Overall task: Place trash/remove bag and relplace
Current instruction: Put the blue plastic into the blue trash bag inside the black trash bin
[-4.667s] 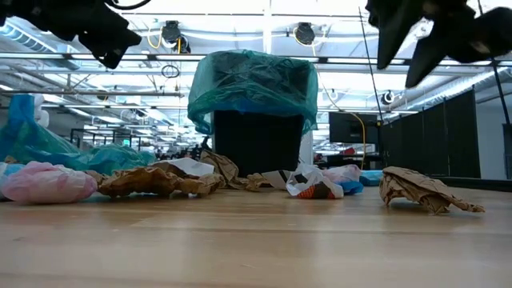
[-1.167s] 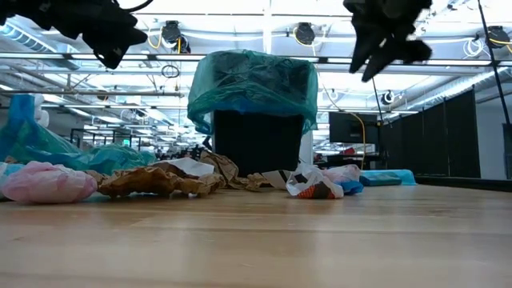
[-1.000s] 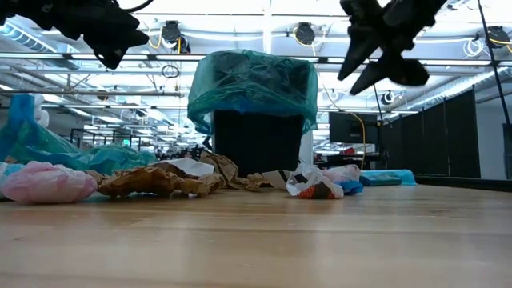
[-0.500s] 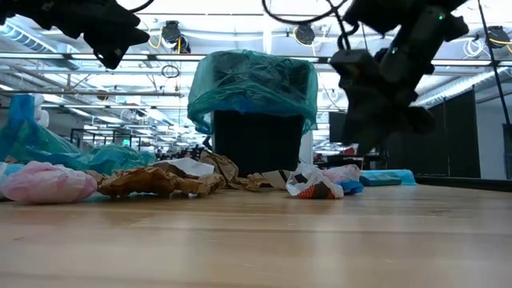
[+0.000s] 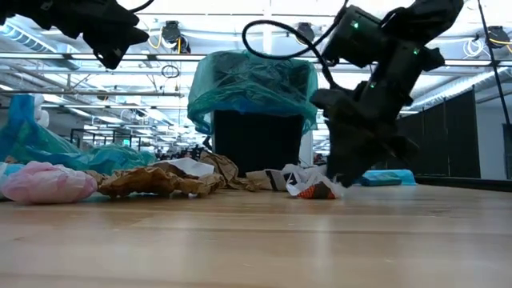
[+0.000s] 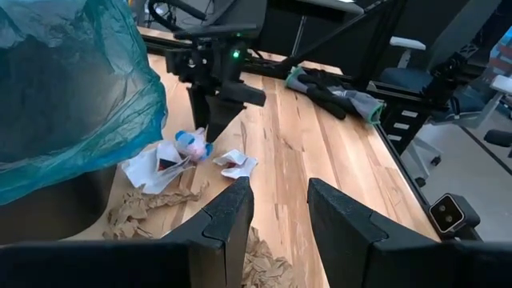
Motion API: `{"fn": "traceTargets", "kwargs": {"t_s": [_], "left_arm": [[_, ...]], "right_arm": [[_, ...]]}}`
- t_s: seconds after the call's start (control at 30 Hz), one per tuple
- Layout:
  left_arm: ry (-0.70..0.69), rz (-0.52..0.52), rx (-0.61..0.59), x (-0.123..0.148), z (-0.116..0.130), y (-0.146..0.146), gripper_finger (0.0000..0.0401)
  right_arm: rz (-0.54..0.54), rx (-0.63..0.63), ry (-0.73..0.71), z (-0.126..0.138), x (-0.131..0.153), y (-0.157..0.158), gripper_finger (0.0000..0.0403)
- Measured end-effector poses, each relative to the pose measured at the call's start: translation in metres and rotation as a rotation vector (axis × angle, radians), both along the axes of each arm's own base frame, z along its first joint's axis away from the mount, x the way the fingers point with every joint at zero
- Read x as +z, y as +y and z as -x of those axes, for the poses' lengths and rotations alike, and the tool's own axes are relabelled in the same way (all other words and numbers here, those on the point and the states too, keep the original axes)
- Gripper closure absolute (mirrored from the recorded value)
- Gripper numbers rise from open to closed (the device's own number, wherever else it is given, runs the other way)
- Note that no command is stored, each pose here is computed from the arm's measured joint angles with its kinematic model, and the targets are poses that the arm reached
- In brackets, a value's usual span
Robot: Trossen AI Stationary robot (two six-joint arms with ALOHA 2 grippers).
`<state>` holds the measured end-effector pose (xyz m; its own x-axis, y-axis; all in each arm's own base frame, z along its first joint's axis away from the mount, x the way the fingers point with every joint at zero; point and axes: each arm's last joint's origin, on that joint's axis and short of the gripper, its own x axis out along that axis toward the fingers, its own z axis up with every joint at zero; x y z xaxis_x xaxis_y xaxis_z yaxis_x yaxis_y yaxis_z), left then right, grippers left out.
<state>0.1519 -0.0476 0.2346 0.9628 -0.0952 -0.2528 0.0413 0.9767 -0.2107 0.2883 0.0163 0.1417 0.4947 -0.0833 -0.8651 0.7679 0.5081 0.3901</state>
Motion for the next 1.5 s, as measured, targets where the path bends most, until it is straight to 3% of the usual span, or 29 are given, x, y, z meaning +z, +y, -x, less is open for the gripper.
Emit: {"fn": "traceTargets", "kwargs": {"t_s": [0.23, 0.47, 0.67, 0.77, 1.0, 1.1, 1.23, 1.37, 1.5], "left_arm": [[0.001, -0.001, 0.000, 0.000, 0.000, 0.000, 0.0274], [0.001, -0.001, -0.001, 0.000, 0.000, 0.000, 0.0274], [0.006, -0.004, -0.001, -0.001, 0.000, 0.000, 0.0274], [0.005, -0.003, -0.001, -0.001, 0.000, 0.000, 0.0274], [0.005, -0.003, -0.002, -0.001, 0.000, 0.000, 0.0274], [0.005, -0.003, -0.002, -0.001, 0.000, 0.000, 0.0274], [0.006, -0.005, -0.002, -0.001, 0.000, 0.000, 0.0274], [0.010, -0.007, -0.001, -0.001, 0.000, 0.000, 0.0274], [0.010, -0.014, 0.001, -0.001, 0.000, 0.000, 0.0274]], "right_arm": [[-0.065, 0.006, -0.121, -0.005, 0.025, 0.008, 0.0243], [0.003, -0.004, -0.152, -0.012, 0.039, 0.003, 0.0243], [0.024, -0.023, -0.079, -0.016, 0.022, -0.013, 0.0243], [-0.019, -0.008, -0.042, -0.019, 0.009, -0.017, 0.0243], [-0.098, 0.074, 0.008, -0.027, -0.015, -0.001, 0.0246], [-0.082, 0.093, 0.025, -0.027, -0.020, 0.007, 0.0280], [-0.073, 0.135, 0.018, -0.025, -0.015, 0.015, 0.0379], [-0.090, 0.138, -0.007, -0.017, 0.002, 0.017, 0.0390], [-0.088, 0.139, -0.096, -0.012, 0.039, 0.016, 0.0399]]}}
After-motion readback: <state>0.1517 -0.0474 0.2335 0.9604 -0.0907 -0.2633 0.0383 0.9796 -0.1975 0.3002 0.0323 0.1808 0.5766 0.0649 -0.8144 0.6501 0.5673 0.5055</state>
